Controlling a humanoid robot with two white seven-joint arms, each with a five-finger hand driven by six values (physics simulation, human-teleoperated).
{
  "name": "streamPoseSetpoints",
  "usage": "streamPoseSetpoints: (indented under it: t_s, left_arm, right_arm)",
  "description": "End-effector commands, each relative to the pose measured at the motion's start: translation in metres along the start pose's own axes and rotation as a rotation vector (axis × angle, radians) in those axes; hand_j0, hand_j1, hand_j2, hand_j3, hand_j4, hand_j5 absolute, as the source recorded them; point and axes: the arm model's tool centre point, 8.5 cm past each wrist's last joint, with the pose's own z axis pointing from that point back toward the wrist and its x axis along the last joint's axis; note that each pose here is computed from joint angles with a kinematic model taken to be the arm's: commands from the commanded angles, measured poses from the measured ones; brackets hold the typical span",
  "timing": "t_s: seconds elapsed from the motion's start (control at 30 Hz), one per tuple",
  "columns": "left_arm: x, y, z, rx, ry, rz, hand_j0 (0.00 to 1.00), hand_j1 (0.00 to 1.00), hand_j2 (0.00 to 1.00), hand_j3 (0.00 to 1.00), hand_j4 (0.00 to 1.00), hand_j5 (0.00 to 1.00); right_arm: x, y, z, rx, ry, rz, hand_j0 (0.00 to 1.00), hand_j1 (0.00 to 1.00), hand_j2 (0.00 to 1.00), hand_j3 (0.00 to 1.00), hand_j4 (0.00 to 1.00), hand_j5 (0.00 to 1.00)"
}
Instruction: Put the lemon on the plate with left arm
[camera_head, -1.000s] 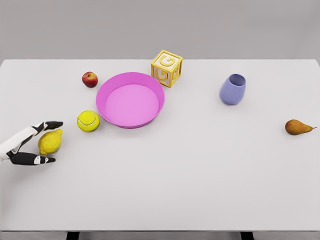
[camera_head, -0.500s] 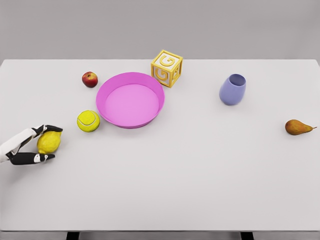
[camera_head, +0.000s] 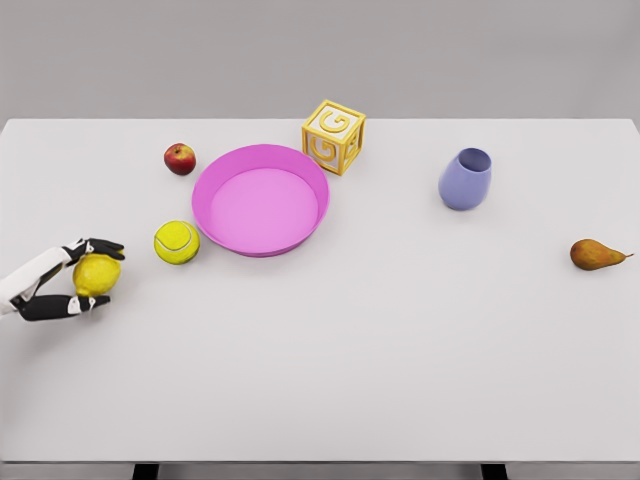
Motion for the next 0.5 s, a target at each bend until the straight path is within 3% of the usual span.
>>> streamPoseSetpoints:
  t_s: [0.0, 0.27, 0.47]
  left_arm:
    - [0.004, 0.002, -0.001, 0.006, -0.013, 0.0, 0.66, 0.66, 0.66, 0.66, 0.66, 0.66]
    - [0.014, 0.024, -0.011, 0.043, -0.045, -0.033, 0.65, 0.65, 0.65, 0.65, 0.65, 0.65]
    - [0.02, 0.026, -0.021, 0.056, -0.074, -0.034, 0.64, 0.64, 0.64, 0.64, 0.64, 0.64]
  right_arm:
    - [0.0, 0.0, 0.0, 0.0, 0.001, 0.0, 1.0, 1.0, 1.0, 1.0, 1.0, 1.0]
    - [0.0, 0.0, 0.0, 0.0, -0.001, 0.001, 1.0, 1.0, 1.0, 1.0, 1.0, 1.0]
    - [0.0, 0.0, 0.0, 0.0, 0.001, 0.0, 1.0, 1.0, 1.0, 1.0, 1.0, 1.0]
